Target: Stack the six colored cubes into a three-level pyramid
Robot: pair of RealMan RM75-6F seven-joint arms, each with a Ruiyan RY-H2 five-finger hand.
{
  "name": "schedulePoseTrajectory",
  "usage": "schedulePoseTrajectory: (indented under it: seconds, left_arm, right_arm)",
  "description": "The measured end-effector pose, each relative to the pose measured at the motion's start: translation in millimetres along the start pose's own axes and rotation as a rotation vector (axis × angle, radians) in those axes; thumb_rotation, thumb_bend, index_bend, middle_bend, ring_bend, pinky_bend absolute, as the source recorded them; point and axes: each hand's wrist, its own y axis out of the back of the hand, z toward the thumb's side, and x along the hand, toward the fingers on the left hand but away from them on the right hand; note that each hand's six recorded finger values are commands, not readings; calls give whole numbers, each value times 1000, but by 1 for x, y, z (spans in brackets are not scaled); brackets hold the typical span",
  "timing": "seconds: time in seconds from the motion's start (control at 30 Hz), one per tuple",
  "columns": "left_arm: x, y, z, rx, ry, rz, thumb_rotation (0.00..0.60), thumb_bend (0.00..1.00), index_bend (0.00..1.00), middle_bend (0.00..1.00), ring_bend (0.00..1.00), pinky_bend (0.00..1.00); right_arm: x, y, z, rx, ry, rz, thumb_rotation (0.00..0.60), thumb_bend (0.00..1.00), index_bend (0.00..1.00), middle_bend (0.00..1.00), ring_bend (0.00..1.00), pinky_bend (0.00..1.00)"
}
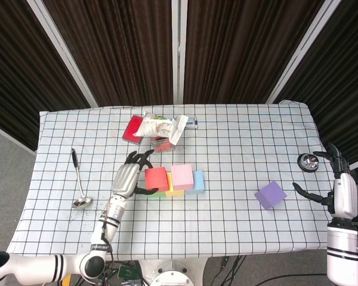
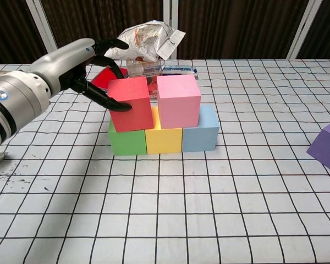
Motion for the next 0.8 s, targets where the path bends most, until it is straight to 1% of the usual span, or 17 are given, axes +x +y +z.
schedulePoseTrajectory:
  seconds: [0.47,0.8]
  left_arm:
    - [0,-1,1,13,-15,-16,600,135,84,385,110,16]
    - [0,1,2,14,-21,-11,600,128,83,312,77,15]
  right_arm:
    - [0,-1,-1,-4,0,6,600,0,0,249,76,0]
    - [0,-1,-2,-6,-2,10,600,0,0,249,76,0]
